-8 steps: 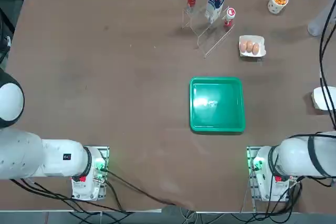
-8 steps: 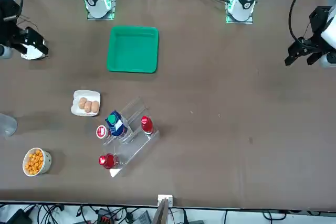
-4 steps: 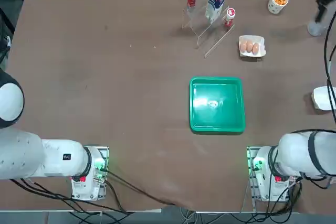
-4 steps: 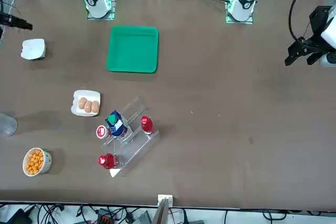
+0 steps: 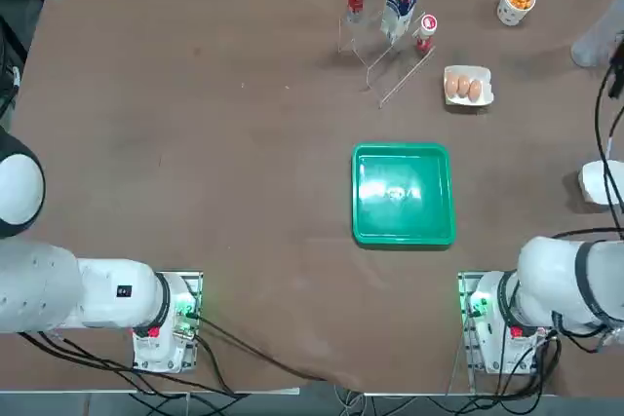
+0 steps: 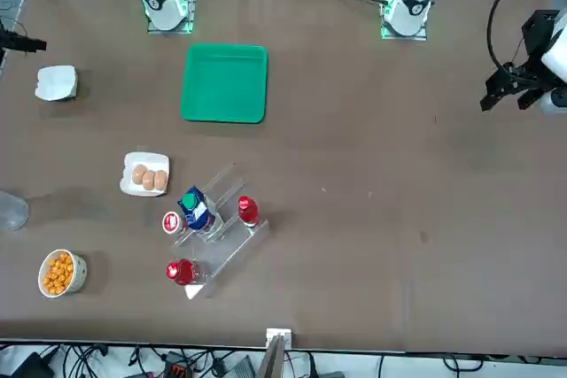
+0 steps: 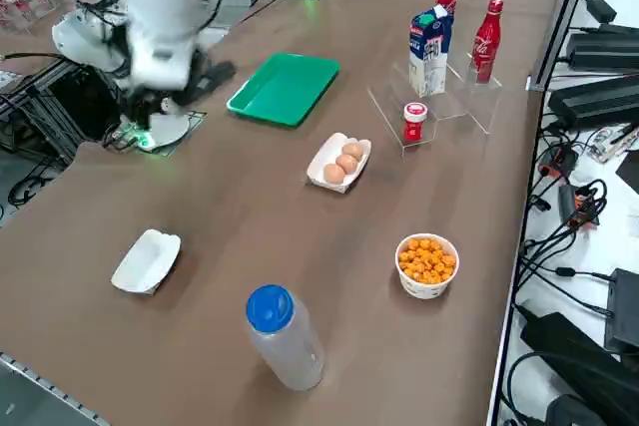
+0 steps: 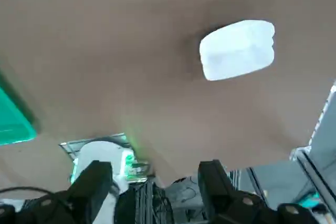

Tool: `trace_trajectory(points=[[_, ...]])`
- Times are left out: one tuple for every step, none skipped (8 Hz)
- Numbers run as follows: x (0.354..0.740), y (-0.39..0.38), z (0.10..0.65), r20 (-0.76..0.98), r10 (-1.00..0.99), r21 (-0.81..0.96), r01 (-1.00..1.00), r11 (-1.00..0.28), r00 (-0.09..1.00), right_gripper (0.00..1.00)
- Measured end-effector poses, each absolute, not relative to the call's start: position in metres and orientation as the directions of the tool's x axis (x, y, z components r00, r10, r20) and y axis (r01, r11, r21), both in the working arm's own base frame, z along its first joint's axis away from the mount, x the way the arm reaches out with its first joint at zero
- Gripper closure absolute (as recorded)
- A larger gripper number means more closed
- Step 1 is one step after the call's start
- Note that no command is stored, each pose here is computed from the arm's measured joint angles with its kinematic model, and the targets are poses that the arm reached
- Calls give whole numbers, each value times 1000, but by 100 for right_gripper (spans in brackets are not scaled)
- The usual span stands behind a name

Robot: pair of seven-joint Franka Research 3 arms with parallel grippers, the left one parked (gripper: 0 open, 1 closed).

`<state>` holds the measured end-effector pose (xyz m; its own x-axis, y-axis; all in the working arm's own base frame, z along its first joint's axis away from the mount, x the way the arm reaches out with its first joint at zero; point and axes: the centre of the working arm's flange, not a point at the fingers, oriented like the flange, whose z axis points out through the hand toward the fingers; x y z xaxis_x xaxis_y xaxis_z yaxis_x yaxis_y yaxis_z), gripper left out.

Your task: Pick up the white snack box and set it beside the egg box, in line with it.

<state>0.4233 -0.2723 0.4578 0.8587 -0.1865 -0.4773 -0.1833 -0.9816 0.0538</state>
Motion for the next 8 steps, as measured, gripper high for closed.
trace_trajectory(points=[[399, -306, 426, -438, -180, 30, -186, -982, 881, 0], [371, -331, 384, -393, -184, 16, -194, -981, 901, 0], [346, -343, 346, -370, -188, 2, -202, -979, 910, 0], [331, -346, 321, -362, -188, -10, -205, -979, 913, 0], [321, -348, 302, -338, -175, -15, -191, -981, 925, 0], [311, -347, 283, -299, -168, -11, -180, -984, 939, 0], [302, -346, 269, -273, -168, -8, -177, -984, 947, 0], [300, -347, 260, -245, -168, 2, -173, -985, 955, 0]])
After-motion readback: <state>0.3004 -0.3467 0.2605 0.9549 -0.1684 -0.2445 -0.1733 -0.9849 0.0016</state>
